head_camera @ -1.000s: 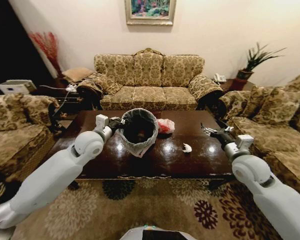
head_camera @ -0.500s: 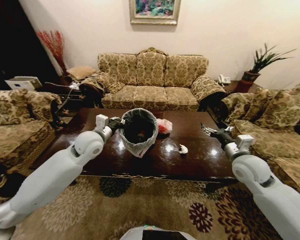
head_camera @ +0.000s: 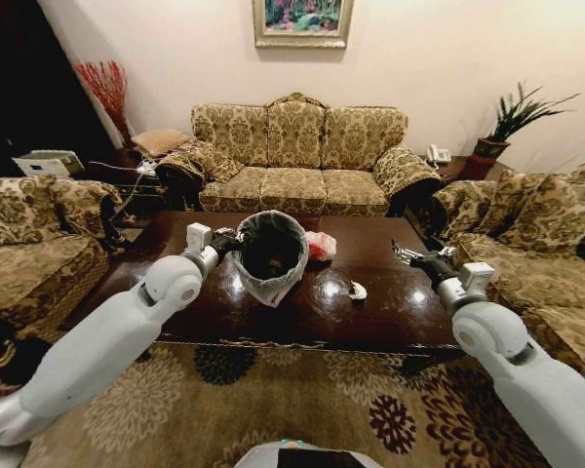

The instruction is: Move to the front of the table and place the trash on the table into the trash bin.

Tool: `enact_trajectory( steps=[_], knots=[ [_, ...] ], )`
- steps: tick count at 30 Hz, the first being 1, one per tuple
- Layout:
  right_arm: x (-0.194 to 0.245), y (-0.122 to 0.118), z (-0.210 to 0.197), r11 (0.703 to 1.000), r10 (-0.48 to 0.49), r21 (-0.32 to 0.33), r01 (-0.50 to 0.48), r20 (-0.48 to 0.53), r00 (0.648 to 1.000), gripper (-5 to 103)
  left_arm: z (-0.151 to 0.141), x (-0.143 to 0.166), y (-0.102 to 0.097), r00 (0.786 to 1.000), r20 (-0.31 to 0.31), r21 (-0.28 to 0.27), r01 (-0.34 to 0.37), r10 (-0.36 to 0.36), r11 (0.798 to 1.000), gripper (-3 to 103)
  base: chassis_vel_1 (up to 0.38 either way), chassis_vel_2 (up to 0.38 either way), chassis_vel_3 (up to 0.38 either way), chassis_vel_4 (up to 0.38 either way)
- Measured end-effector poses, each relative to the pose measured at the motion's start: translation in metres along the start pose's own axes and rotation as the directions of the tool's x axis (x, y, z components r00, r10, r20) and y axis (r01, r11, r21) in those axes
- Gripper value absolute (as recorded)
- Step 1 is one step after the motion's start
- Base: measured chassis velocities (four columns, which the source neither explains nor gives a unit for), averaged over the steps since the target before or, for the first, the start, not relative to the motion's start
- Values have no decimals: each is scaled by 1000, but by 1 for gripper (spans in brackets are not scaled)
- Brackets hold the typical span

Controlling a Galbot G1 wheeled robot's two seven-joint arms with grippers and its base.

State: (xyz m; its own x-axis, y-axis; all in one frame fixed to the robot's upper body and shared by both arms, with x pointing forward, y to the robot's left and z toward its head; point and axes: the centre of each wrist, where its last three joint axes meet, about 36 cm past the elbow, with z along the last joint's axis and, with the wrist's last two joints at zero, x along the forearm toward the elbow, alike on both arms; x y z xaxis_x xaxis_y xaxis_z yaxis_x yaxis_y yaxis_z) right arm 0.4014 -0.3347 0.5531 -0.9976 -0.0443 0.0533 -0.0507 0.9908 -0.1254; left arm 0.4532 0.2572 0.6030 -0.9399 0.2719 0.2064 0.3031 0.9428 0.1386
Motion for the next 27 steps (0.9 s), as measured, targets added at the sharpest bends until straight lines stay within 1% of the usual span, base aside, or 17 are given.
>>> enact_trajectory(
  steps=[27],
  knots=[
    [0, 0, 0, 1000, 0, 0, 0, 0, 1000, 100, 0, 0, 0, 1000, 0, 0, 0, 0, 1000, 4, 0, 0, 0, 0]
  ],
)
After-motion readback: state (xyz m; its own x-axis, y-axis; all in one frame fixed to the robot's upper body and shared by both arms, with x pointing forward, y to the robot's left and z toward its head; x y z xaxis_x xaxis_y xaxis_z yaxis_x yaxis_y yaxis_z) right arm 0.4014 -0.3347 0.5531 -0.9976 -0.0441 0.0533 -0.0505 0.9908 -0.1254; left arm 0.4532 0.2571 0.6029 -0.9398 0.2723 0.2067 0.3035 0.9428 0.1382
